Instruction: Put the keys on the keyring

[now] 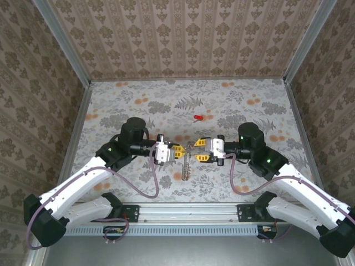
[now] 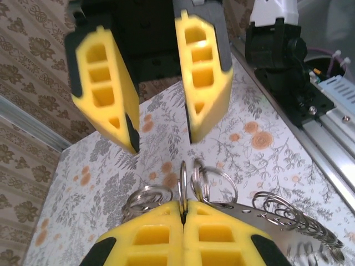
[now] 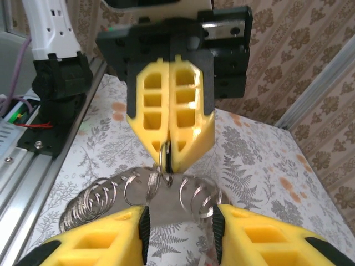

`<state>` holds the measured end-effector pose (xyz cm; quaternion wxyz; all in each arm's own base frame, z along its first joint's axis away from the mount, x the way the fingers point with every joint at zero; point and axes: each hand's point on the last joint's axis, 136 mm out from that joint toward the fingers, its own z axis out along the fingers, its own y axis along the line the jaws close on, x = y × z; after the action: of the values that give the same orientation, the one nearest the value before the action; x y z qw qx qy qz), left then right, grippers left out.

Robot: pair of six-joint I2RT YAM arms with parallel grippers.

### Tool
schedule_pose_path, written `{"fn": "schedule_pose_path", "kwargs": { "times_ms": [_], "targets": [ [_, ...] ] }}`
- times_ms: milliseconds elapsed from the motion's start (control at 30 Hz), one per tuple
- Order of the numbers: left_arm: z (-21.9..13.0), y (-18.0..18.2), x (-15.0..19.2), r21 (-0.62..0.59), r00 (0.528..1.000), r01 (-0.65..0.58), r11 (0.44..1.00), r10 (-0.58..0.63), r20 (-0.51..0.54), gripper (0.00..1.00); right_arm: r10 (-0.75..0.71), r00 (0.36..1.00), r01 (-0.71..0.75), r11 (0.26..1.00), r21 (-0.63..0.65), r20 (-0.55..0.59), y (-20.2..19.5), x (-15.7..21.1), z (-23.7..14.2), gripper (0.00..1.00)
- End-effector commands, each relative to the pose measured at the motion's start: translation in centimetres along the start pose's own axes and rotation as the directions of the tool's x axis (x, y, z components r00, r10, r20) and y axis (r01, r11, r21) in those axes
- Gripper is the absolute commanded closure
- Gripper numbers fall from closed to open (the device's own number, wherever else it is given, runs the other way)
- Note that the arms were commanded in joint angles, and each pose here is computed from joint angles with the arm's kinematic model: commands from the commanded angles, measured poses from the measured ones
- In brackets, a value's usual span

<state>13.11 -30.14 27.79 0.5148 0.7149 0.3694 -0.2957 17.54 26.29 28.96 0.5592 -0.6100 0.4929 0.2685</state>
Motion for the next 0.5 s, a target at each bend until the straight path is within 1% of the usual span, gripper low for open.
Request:
{"fn": "schedule_pose_path", "kwargs": {
  "times_ms": [0, 67, 233, 333, 467],
  "targets": [
    [-0.2, -0.2, -0.3, -0.004, 0.994, -0.104, 0.995, 0.104, -0.024, 1.00, -0.020, 1.000, 0.021, 0.999, -0.047, 0.009, 0.9, -1.3, -0.9, 0.61],
    [-0.2, -0.2, -0.3, -0.007, 0.993, -0.118, 0.993, 0.118, -0.030, 1.00, -0.024, 1.000, 0.024, 0.999, -0.041, 0.010, 0.8, -1.5, -1.0, 0.62],
    [-0.1, 0.1, -0.7, -0.024, 0.990, -0.139, 0.990, 0.138, -0.018, 1.00, -0.043, 0.999, 0.042, 0.999, -0.026, -0.007, 0.4, -1.2, -0.5, 0.68],
    [0.0, 0.2, -0.9, -0.028, 0.990, -0.142, 0.989, 0.142, -0.012, 1.00, -0.080, 0.996, 0.079, 0.997, -0.002, -0.031, 0.3, -0.8, 0.0, 0.73],
    [0.0, 0.3, -1.3, -0.030, 0.990, -0.142, 0.989, 0.142, -0.001, 1.00, -0.121, 0.992, 0.122, 0.992, 0.026, -0.043, 0.3, -0.6, 0.6, 0.76]
  ]
}}
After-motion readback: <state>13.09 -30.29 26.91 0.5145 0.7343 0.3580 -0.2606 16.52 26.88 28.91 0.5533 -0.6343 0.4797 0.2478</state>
